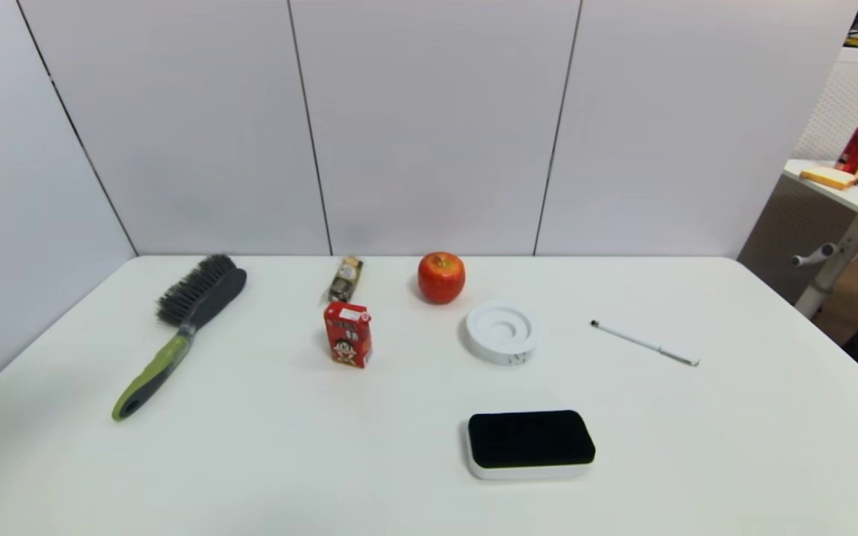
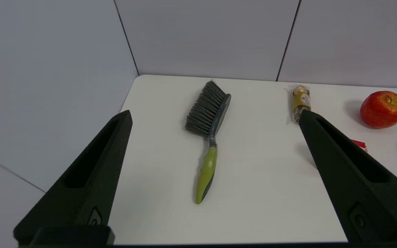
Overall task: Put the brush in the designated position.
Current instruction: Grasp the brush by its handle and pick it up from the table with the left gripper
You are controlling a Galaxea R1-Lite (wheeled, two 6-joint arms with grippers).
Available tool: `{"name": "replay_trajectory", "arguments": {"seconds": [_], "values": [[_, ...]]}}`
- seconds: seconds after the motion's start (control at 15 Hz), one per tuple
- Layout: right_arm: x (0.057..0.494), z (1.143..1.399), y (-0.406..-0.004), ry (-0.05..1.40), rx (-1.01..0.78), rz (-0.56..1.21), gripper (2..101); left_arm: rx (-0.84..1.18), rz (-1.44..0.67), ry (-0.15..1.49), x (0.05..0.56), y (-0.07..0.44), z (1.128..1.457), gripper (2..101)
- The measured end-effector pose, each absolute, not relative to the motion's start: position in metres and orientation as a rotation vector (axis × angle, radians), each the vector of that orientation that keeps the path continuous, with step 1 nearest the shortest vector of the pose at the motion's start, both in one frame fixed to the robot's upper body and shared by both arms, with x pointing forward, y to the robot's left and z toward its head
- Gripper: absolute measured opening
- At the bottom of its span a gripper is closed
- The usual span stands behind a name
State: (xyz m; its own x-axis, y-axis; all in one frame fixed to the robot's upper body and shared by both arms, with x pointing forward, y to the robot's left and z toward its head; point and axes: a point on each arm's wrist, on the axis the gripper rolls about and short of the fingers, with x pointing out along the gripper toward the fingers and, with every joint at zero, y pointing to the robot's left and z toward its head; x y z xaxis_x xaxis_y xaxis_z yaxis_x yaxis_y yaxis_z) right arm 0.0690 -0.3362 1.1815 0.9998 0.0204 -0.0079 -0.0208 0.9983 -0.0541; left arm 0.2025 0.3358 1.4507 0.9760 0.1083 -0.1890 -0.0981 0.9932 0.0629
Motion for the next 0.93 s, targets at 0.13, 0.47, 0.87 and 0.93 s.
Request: {"name": "replay_trajectory", "arguments": {"seconds": [0.13,0.47,0.87,0.93], "values": [[0.069,1.182,-0.336,0.007,-0.054,0.021,97.3,0.062,0.102,0.328,0.255,0.336,1.447,97.9],[0.069,1.182,-0.336,0.007,-0.055,0.021,97.3,0.047,0.008,0.704,0.356,0.336,1.385,97.9],[0.069,1.182,-0.336,0.007,-0.054,0.021,97.3,0.134,-0.088,0.974,0.419,0.358,1.312,97.9],[0.069,1.182,-0.336,0.007,-0.055,0.021,97.3,0.185,-0.093,0.985,0.429,0.365,1.307,97.9]]}}
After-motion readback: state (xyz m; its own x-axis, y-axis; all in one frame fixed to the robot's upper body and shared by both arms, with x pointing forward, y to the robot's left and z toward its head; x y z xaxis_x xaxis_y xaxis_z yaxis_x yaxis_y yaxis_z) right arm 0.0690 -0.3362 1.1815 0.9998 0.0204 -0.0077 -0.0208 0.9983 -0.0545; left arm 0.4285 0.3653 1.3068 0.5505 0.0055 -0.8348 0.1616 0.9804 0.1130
